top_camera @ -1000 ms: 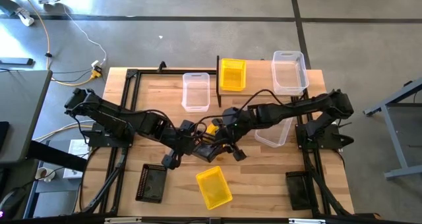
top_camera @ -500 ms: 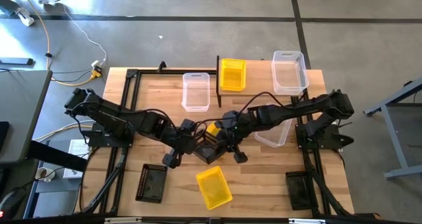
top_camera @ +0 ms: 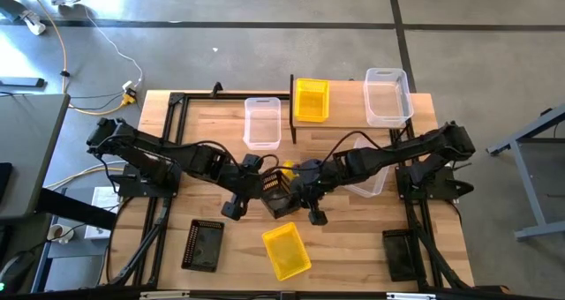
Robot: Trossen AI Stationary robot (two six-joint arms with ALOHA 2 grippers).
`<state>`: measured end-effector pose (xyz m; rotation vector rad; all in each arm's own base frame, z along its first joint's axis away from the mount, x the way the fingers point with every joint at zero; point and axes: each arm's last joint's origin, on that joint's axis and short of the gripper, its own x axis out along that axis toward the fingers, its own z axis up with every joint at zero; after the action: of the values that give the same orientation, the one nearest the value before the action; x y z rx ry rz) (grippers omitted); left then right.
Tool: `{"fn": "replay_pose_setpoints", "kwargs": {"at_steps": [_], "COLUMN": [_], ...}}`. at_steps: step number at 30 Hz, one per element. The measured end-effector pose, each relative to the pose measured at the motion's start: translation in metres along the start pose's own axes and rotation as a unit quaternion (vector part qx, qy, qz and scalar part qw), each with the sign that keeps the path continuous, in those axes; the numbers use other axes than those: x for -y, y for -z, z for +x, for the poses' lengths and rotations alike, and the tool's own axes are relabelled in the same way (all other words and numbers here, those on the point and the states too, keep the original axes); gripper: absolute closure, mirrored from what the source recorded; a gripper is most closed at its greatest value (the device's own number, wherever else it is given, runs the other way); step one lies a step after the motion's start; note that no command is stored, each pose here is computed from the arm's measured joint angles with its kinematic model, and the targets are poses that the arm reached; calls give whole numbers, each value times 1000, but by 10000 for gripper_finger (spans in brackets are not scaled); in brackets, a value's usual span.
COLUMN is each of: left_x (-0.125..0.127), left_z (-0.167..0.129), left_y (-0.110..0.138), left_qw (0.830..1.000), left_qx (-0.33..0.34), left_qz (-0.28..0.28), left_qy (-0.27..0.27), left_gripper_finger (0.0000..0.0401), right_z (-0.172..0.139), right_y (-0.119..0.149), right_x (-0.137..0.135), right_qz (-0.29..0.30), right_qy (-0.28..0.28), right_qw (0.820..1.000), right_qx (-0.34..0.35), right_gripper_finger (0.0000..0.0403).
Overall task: Stack baskets on shelf by color
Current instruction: Put the top black bin on the shelf
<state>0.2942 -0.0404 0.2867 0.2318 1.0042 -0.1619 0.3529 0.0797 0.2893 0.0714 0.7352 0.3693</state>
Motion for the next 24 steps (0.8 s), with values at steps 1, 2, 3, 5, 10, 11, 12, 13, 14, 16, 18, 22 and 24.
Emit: {"fn": "replay_pose_setpoints", "kwargs": {"at_steps": [1, 2, 3, 5, 10, 11, 12, 13, 14, 16, 18, 22, 24], "left_x": [0, 0, 0, 0, 0, -1, -1, -2, -2, -3, -4, -6, -6], "left_z": [0, 0, 0, 0, 0, 0, -1, -1, -1, -1, -1, -1, -1], "left_y": [0, 0, 0, 0, 2, 2, 3, 3, 3, 4, 5, 6, 6], "left_qw": [1000, 1000, 1000, 1000, 1000, 999, 999, 999, 998, 997, 996, 993, 992], "left_qx": [0, 0, 0, 0, -10, -14, -17, -20, -22, -26, -31, -40, -40], "left_qz": [-4, -8, -10, -13, -12, -12, -11, -11, -11, -10, -10, -9, -9], "left_qy": [0, 1, 1, 0, -19, -27, -34, -42, -50, -68, -87, -112, -122], "left_gripper_finger": [317, 305, 293, 271, 222, 214, 208, 202, 197, 192, 190, 194, 198], "right_z": [0, 1, 1, 2, 3, 3, 3, 4, 4, 4, 3, -5, -11], "right_y": [0, 0, 1, 1, 4, 4, 5, 6, 6, 7, 9, 10, 9], "right_x": [-2, -3, -5, -8, -15, -16, -17, -18, -20, -23, -27, -36, -40], "right_qz": [7, 14, 21, 31, 65, 73, 80, 85, 89, 97, 104, 107, 102], "right_qy": [3, 6, 9, 14, 35, 37, 42, 46, 47, 49, 48, 58, 67], "right_qw": [1000, 1000, 1000, 999, 997, 997, 996, 995, 995, 994, 993, 992, 992], "right_qx": [0, 0, -1, -2, -9, -11, -14, -16, -16, -19, -25, -27, -19], "right_gripper_finger": [402, 402, 402, 402, 403, 403, 403, 403, 403, 403, 403, 403, 403]}}
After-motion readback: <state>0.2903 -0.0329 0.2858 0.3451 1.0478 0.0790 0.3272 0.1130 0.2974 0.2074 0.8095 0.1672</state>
